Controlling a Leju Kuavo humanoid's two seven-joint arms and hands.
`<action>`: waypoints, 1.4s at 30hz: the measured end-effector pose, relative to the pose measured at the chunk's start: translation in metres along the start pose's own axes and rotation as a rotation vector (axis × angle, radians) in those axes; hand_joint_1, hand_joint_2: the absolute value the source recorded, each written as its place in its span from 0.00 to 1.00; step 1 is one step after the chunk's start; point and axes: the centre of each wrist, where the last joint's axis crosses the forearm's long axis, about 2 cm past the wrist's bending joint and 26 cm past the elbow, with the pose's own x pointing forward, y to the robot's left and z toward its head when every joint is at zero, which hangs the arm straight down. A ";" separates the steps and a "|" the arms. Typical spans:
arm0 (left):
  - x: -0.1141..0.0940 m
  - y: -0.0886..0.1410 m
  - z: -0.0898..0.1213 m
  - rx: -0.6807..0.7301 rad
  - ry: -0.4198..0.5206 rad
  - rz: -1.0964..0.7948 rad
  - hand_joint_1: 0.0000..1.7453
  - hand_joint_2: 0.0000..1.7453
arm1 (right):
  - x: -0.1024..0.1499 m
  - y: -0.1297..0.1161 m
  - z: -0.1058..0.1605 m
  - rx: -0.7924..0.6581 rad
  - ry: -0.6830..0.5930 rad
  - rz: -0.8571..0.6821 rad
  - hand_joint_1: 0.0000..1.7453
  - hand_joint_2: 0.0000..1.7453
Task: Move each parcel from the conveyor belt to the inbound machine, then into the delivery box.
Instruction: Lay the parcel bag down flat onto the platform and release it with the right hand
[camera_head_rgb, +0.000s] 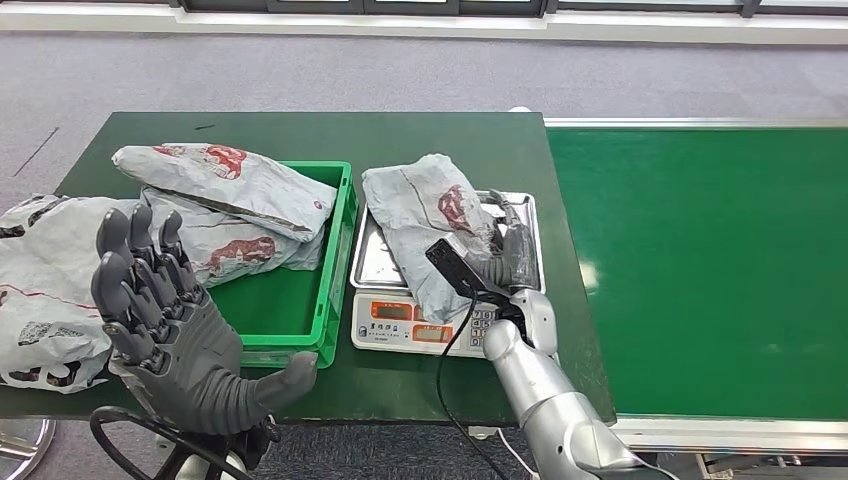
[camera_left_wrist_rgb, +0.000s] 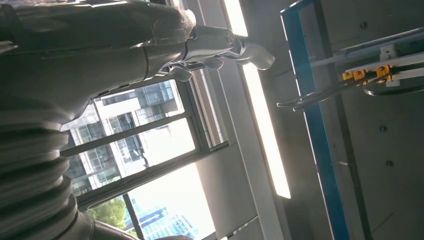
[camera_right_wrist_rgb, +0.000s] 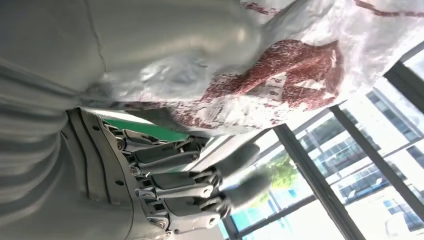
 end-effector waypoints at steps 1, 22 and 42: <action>0.000 0.000 0.000 -0.002 0.001 -0.001 0.00 1.00 | 0.000 0.000 0.000 -0.002 -0.004 -0.014 0.00 1.00; -0.015 -0.016 0.006 -0.105 0.067 0.097 0.00 1.00 | 0.014 -0.053 0.003 -0.406 -0.225 -0.171 0.00 1.00; -0.123 -0.053 0.000 -0.271 0.373 0.033 0.00 1.00 | 0.071 -0.225 0.049 -1.142 -0.646 -0.192 0.00 1.00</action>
